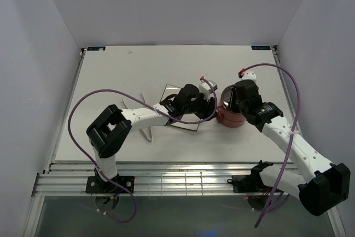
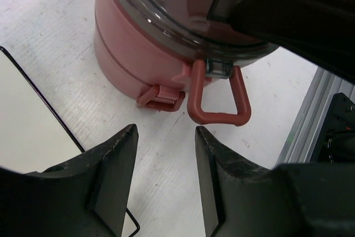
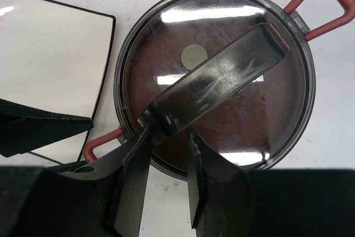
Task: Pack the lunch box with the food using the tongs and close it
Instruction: Close the box lid on the packing box.
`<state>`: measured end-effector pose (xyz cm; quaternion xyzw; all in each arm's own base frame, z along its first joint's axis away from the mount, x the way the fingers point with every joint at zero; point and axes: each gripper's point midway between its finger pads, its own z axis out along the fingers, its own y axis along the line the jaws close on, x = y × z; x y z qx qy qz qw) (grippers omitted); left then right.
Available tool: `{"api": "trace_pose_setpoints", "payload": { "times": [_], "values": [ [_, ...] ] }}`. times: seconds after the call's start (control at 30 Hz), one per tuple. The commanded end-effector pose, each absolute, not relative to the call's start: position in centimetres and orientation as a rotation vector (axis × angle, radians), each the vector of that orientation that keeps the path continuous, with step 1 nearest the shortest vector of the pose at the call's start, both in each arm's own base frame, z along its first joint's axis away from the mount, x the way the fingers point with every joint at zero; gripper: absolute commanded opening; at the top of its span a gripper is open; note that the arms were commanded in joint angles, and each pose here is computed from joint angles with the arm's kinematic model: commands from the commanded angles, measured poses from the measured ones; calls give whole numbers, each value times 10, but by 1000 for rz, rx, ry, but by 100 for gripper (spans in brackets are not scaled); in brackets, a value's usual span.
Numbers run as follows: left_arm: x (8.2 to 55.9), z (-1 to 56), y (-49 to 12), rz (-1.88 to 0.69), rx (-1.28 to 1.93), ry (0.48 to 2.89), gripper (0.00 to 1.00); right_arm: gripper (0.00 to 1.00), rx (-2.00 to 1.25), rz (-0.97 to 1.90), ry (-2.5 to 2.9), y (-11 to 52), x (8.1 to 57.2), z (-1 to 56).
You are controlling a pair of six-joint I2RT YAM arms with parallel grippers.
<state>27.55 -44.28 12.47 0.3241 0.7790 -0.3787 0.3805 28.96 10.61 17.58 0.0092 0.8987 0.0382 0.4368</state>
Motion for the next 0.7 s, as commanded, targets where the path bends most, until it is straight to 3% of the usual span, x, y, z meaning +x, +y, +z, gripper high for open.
{"api": "trace_pose_setpoints", "payload": {
  "times": [0.0,0.33,0.67],
  "values": [
    [285,155,-451,-981,783,1911,55,35,43,68,2227,98,287,171],
    [271,208,-430,-1014,686,1823,57,33,45,148,2224,111,291,161],
    [273,213,-419,-969,626,1841,58,32,25,141,2249,111,288,167]
  ]
}}
